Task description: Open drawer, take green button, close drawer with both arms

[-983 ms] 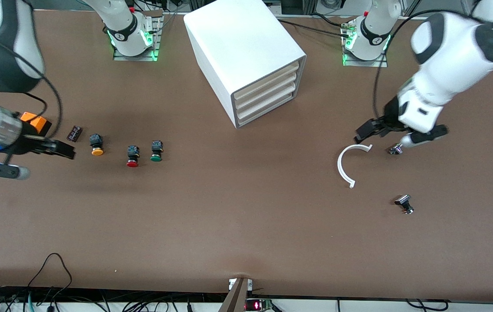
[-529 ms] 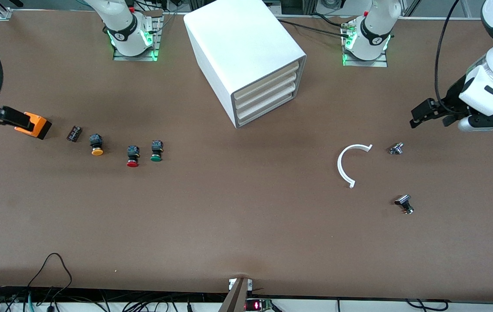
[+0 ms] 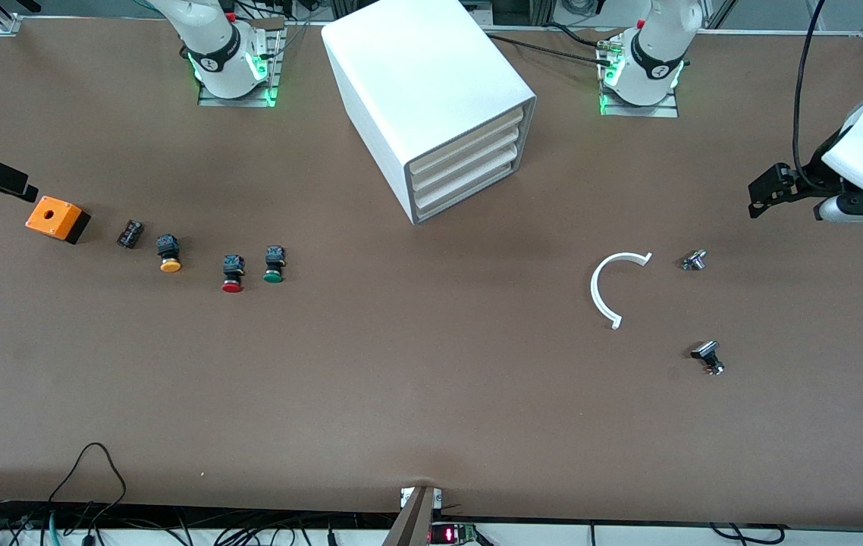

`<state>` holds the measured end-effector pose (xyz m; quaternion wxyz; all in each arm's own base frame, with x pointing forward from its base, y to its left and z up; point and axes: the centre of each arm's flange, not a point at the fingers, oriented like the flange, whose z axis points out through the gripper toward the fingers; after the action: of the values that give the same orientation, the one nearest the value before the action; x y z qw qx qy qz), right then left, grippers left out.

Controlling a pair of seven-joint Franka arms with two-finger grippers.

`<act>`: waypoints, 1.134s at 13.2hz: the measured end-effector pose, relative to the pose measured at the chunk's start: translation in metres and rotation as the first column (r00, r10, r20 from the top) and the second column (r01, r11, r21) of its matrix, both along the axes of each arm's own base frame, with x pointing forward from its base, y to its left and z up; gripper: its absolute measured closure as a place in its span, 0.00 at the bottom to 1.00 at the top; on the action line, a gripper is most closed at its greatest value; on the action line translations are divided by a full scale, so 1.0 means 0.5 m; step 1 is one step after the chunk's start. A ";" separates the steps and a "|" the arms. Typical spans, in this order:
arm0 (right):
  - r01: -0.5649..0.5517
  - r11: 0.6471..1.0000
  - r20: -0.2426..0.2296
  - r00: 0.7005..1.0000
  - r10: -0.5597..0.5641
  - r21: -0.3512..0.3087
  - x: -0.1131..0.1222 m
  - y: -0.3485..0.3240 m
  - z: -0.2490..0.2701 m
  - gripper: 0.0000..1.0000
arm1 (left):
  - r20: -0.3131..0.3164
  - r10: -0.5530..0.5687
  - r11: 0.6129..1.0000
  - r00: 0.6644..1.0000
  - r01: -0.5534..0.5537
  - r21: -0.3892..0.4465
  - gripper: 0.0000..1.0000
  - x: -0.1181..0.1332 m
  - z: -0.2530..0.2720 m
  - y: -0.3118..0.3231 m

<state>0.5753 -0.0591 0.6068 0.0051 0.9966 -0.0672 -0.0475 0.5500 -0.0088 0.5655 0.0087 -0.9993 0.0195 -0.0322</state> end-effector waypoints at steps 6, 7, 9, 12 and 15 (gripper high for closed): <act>-0.040 0.999 0.011 0.999 0.040 0.006 -0.057 0.003 0.013 0.00 | -0.004 -0.010 1.000 1.000 0.010 0.000 0.00 0.001 -0.004 -0.008; -0.043 0.999 0.024 0.999 0.043 0.006 -0.070 0.004 0.011 0.00 | -0.004 -0.010 1.000 1.000 0.010 0.000 0.00 0.001 -0.004 -0.008; -0.047 0.999 0.034 0.998 0.047 0.006 -0.089 0.005 0.006 0.00 | -0.006 -0.008 1.000 1.000 0.008 0.000 0.00 0.002 -0.005 -0.007; -0.049 0.999 0.053 0.997 0.048 0.002 -0.086 0.005 -0.002 0.00 | -0.008 -0.008 1.000 1.000 0.008 -0.001 0.00 0.002 -0.007 -0.006; -0.049 0.999 0.092 0.994 0.050 -0.005 -0.065 0.003 -0.015 0.00 | -0.010 -0.008 1.000 1.000 0.008 -0.001 0.00 0.001 -0.007 -0.006</act>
<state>0.5430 -0.0574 0.5995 0.0044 0.9991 -0.0427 -0.0010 0.5508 -0.0118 0.5619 0.0081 -0.9993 0.0235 -0.0270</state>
